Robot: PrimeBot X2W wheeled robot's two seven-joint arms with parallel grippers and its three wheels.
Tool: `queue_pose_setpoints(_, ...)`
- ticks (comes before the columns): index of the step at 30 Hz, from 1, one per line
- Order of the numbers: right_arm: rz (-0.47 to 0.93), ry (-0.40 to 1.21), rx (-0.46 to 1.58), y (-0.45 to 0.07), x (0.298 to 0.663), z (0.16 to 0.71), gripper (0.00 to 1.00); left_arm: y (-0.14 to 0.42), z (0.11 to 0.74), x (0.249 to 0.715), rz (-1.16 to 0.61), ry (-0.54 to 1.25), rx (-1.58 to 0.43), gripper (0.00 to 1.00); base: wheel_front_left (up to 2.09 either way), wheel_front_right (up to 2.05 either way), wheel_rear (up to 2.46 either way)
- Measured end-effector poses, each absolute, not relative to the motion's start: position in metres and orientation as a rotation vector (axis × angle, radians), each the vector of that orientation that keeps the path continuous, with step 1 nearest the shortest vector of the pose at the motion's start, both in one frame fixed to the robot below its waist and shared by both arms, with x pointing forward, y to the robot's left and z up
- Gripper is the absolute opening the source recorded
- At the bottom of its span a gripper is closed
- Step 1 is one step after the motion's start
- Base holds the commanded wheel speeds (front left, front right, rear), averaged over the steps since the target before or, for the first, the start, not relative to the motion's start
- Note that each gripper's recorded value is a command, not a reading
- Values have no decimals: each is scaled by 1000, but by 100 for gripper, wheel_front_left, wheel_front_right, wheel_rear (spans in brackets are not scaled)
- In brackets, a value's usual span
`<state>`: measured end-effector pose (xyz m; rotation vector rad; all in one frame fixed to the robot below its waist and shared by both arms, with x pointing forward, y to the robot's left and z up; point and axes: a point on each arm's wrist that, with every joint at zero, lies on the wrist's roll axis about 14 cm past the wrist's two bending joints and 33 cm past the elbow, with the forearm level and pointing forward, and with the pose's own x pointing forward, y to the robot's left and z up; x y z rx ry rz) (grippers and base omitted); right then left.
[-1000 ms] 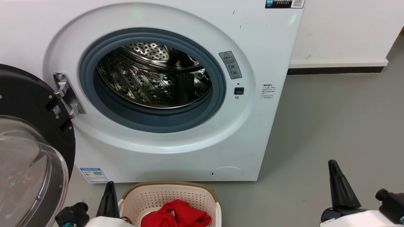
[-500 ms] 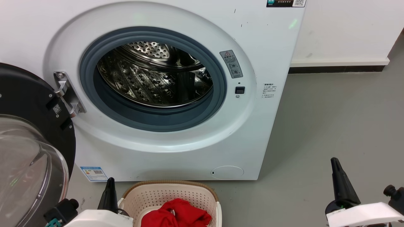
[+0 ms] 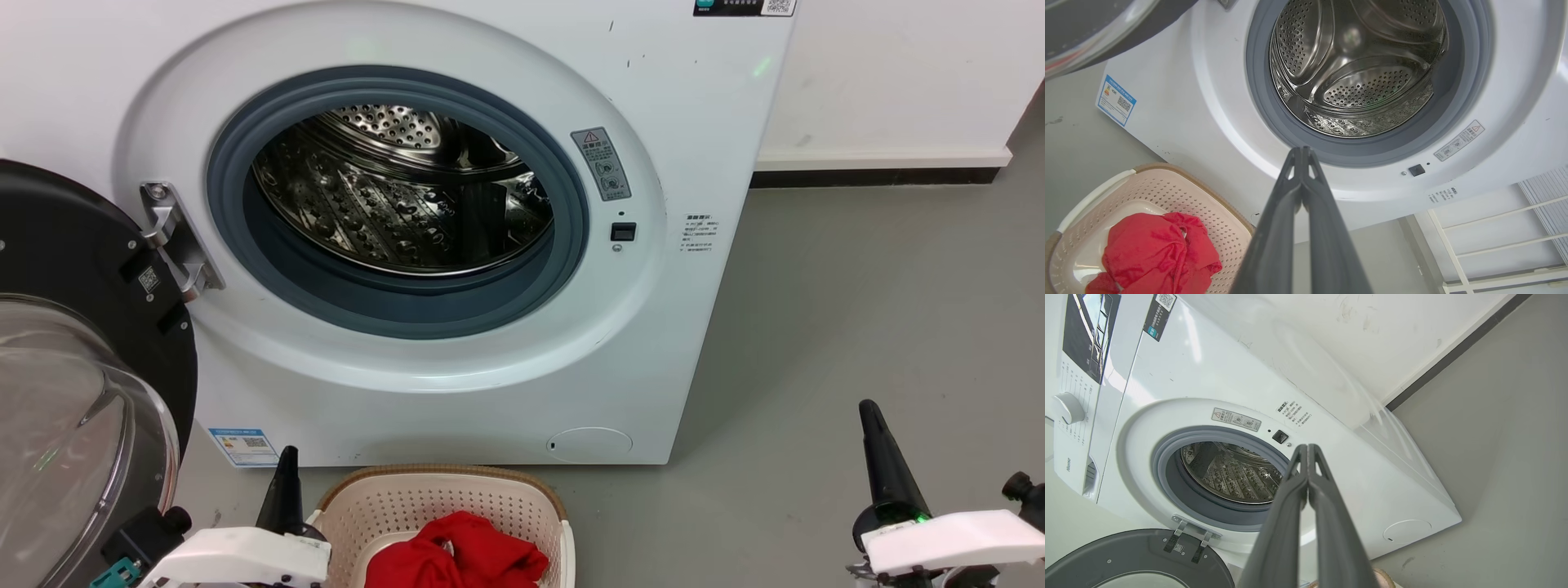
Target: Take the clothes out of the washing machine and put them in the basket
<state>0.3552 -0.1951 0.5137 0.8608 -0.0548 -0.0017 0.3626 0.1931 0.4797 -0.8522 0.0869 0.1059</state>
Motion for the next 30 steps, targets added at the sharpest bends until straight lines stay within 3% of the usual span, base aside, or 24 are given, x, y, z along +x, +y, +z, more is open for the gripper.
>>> queue_pose_setpoints(30, -18, -12, 1196, -199, 370, 506, 0, 195, 487, 375, 77, 74, -1197, 0, 0, 0, 0)
